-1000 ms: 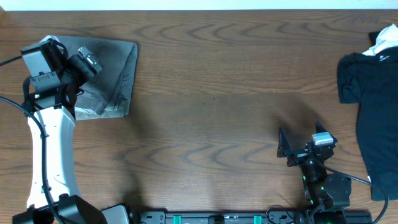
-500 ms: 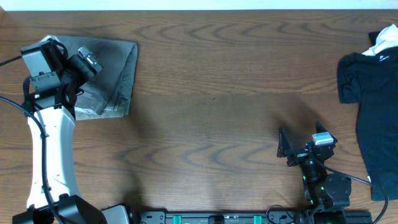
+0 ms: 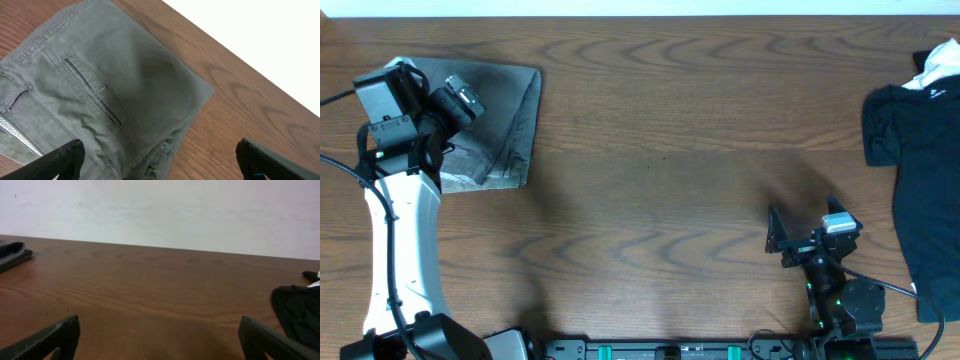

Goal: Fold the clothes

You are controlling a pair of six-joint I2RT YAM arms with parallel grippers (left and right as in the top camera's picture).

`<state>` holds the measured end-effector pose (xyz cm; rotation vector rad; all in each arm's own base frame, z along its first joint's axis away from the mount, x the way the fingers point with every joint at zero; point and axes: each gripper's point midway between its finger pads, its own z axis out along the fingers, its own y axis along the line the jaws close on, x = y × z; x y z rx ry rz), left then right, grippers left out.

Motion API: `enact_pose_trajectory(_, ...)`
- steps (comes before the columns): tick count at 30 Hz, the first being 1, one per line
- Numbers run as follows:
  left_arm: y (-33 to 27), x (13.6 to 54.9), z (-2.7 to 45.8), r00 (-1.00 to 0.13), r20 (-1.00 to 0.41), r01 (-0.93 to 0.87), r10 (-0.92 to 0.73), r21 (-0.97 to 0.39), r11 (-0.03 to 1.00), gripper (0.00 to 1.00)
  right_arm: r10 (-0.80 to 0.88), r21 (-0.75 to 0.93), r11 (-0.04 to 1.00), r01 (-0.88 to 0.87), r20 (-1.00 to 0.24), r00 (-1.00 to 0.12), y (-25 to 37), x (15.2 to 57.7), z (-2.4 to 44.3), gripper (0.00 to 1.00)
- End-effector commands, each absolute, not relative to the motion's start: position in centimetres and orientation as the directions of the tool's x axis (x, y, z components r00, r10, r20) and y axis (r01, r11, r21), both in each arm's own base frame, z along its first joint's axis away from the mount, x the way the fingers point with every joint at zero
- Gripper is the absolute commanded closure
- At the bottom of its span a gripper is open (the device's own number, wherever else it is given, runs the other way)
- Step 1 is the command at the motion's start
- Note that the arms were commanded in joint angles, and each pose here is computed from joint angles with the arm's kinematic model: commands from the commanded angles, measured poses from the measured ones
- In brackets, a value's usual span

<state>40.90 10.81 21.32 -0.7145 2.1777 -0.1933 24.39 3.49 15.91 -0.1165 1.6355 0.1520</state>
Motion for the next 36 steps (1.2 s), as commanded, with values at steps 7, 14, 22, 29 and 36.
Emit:
enact_pose_trajectory(7, 10.9, 40.8, 21.6, -0.501, -0.665, -0.427, -0.554, -0.366, 0.827, 0.02, 0.013, 0.023, 0.988, -0.154, -0.998, -0.069, 3.2, 24.4, 15.9, 0.01)
enact_pose_trajectory(14, 9.9, 38.0, 25.1, -0.441, -0.721, -0.395, -0.534, -0.378, 0.837, 0.02, 0.013, 0.023, 0.988, -0.154, -0.998, -0.069, 3.2, 24.4, 15.9, 0.01)
enact_pose_trajectory(22, 7.7, 31.2, 26.2, -0.357, -0.785, -0.352, -0.507, -0.389, 0.851, 0.02, 0.013, 0.023, 0.988, -0.154, -0.998, -0.069, 3.2, 24.4, 15.9, 0.01)
enact_pose_trajectory(29, 6.6, 25.6, 22.5, -0.305, -0.824, -0.37, -0.478, -0.36, 0.856, 0.02, 0.013, 0.023, 0.988, -0.154, -0.998, -0.069, 3.2, 24.4, 15.9, 0.01)
enact_pose_trajectory(36, 4.3, 23.0, 17.9, -0.364, -0.816, -0.338, -0.449, -0.334, 0.88, 0.02, 0.013, 0.023, 0.988, -0.154, -0.998, -0.069, 3.2, 24.4, 15.9, 0.01)
